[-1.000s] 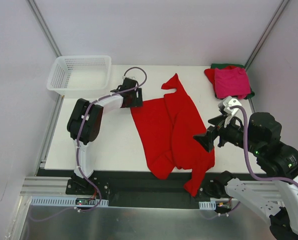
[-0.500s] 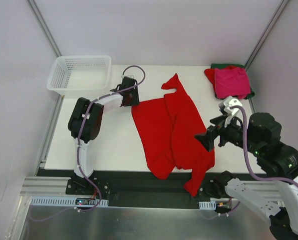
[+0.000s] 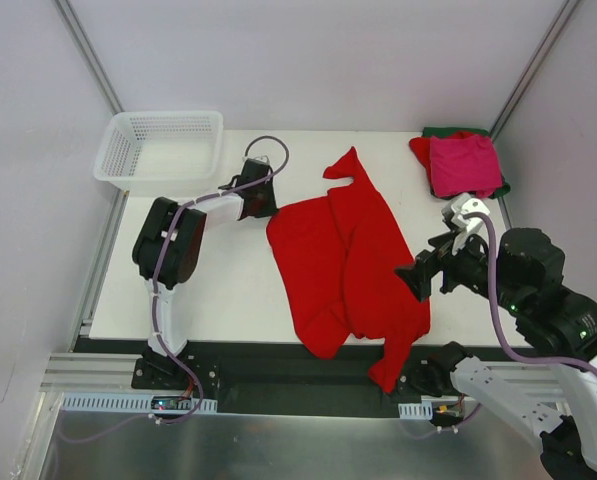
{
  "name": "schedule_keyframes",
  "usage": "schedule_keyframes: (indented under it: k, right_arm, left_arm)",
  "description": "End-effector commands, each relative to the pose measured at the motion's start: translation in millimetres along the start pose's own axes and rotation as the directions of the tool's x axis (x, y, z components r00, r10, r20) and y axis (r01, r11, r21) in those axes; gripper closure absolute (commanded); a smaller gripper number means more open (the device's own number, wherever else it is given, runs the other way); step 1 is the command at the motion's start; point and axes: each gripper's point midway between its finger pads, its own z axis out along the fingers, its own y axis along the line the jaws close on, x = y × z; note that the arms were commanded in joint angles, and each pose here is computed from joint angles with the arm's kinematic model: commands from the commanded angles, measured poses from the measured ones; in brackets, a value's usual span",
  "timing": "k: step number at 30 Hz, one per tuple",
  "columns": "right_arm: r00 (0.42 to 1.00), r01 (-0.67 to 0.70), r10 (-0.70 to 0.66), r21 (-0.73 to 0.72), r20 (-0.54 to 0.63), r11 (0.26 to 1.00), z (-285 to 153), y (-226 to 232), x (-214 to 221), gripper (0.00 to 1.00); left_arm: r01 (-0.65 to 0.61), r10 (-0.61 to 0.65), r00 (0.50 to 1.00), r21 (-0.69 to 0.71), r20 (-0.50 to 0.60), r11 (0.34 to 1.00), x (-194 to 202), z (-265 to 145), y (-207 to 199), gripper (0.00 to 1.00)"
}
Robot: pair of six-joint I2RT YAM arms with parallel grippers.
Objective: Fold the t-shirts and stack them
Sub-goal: Flatten out the tshirt
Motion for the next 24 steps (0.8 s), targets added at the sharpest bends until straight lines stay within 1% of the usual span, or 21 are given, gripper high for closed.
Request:
schedule_keyframes:
  k: [1, 2, 3, 4, 5, 6, 7, 9, 10, 11, 12, 13, 15, 16, 18, 20, 21, 23, 24]
  right_arm:
    - [0.999, -0.025, 0.028, 0.076, -0.038, 0.997, 20, -15, 6, 0.00]
    - [0.998, -0.041, 0.044, 0.080, -0.041, 0.996, 26, -15, 7, 0.00]
    - [0.995, -0.051, 0.058, 0.094, -0.081, 0.994, 39, -19, 15, 0.00]
    - [0.993, -0.058, 0.068, 0.104, -0.098, 0.993, 45, -21, 18, 0.00]
    - [0.992, -0.063, 0.074, 0.111, -0.105, 0.992, 54, -22, 19, 0.03]
    - [0.986, -0.075, 0.091, 0.122, -0.137, 0.990, 66, -25, 24, 0.04]
    - [0.982, -0.075, 0.100, 0.155, -0.157, 0.985, 74, -31, 30, 0.04]
    - [0.982, -0.079, 0.106, 0.172, -0.156, 0.982, 87, -35, 28, 0.04]
    - [0.977, -0.085, 0.118, 0.181, -0.180, 0.980, 99, -37, 32, 0.04]
    - [0.979, -0.089, 0.120, 0.185, -0.163, 0.979, 106, -39, 27, 0.04]
    - [0.978, -0.088, 0.124, 0.206, -0.168, 0.974, 111, -43, 27, 0.04]
    - [0.972, -0.094, 0.138, 0.223, -0.188, 0.970, 122, -46, 30, 0.04]
    - [0.972, -0.096, 0.145, 0.253, -0.184, 0.963, 133, -53, 23, 0.04]
    - [0.970, -0.100, 0.152, 0.260, -0.189, 0.960, 139, -54, 23, 0.04]
    - [0.967, -0.109, 0.165, 0.269, -0.195, 0.957, 156, -57, 21, 0.04]
    - [0.965, -0.115, 0.174, 0.274, -0.199, 0.955, 172, -59, 21, 0.04]
    - [0.964, -0.115, 0.175, 0.282, -0.200, 0.953, 178, -61, 21, 0.04]
    - [0.965, -0.109, 0.172, 0.295, -0.196, 0.949, 188, -65, 18, 0.04]
    - [0.961, -0.101, 0.171, 0.302, -0.216, 0.948, 198, -68, 20, 0.04]
  left_arm:
    - [0.021, -0.019, 0.996, 0.023, -0.086, 1.000, 34, -38, 2, 0.93]
    - [0.018, -0.015, 0.996, 0.032, -0.088, 0.999, 38, -45, 0, 0.93]
    - [0.012, -0.008, 0.998, 0.057, -0.063, 0.998, 33, -61, -7, 0.93]
    - [0.018, -0.013, 0.996, 0.052, -0.092, 0.999, 50, -66, -1, 0.93]
    - [0.016, -0.010, 0.995, 0.067, -0.095, 0.998, 55, -74, -5, 0.93]
    - [0.016, -0.009, 0.997, 0.097, -0.073, 0.995, 52, -89, -12, 0.93]
    - [0.015, -0.006, 0.995, 0.090, -0.099, 0.996, 69, -94, -7, 0.93]
    - [-0.005, 0.015, 0.996, 0.118, -0.085, 0.993, 77, -113, -16, 0.93]
    - [0.006, 0.007, 0.994, 0.115, -0.110, 0.993, 92, -117, -12, 0.93]
    - [0.009, 0.006, 0.993, 0.119, -0.121, 0.993, 98, -123, -12, 0.93]
    - [0.007, 0.010, 0.993, 0.142, -0.115, 0.990, 102, -133, -20, 0.93]
    - [0.006, 0.013, 0.990, 0.139, -0.137, 0.990, 115, -137, -18, 0.93]
    - [-0.003, 0.026, 0.989, 0.162, -0.144, 0.987, 125, -153, -24, 0.93]
    - [-0.014, 0.043, 0.985, 0.174, -0.169, 0.985, 139, -159, -28, 0.93]
    - [-0.016, 0.055, 0.980, 0.198, -0.192, 0.980, 151, -174, -34, 0.93]
    - [-0.021, 0.080, 0.968, 0.239, -0.240, 0.971, 173, -187, -43, 0.94]
    - [-0.022, 0.088, 0.968, 0.269, -0.237, 0.963, 175, -197, -50, 0.94]
    - [-0.036, 0.120, 0.954, 0.292, -0.274, 0.956, 193, -211, -53, 0.94]
    - [-0.034, 0.129, 0.953, 0.326, -0.275, 0.945, 195, -222, -58, 0.94]
